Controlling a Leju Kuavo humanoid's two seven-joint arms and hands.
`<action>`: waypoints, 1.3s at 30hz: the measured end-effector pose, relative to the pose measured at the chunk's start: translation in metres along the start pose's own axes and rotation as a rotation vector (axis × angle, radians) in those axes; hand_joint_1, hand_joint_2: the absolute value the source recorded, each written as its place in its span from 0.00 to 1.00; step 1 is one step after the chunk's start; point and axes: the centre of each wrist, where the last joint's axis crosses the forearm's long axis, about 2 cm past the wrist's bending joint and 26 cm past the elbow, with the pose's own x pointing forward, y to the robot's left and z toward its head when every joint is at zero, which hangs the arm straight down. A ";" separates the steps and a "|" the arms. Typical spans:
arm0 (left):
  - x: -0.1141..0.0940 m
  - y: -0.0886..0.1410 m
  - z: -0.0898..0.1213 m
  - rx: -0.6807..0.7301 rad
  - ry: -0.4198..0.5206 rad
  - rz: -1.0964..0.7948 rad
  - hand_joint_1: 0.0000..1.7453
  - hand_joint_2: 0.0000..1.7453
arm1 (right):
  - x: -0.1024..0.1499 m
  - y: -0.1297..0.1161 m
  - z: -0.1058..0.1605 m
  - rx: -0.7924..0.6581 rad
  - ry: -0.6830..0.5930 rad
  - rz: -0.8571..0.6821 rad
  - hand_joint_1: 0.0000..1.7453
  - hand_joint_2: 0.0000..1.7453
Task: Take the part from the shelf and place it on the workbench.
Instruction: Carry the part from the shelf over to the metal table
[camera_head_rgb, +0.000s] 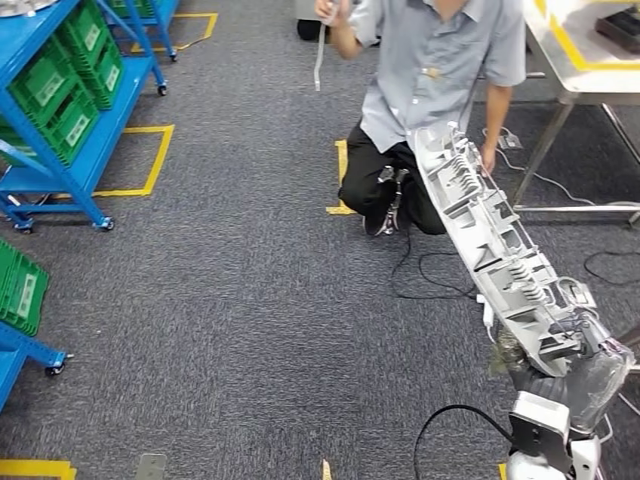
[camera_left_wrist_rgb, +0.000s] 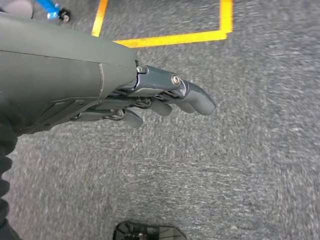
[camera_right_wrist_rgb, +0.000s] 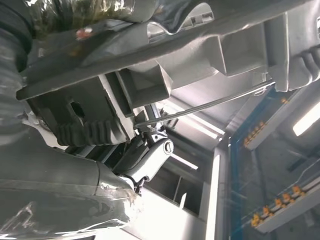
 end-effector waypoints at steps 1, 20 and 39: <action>0.000 0.000 0.000 0.000 -0.001 0.000 0.00 1.00 | -0.001 -0.001 0.000 0.000 -0.005 0.010 1.00 1.00; 0.005 -0.004 -0.002 -0.033 -0.012 -0.018 0.00 1.00 | -0.019 -0.026 -0.009 -0.059 -0.062 0.215 1.00 1.00; 0.005 -0.007 -0.001 -0.047 -0.007 -0.044 0.00 1.00 | -0.025 -0.037 -0.012 -0.061 -0.070 0.306 1.00 1.00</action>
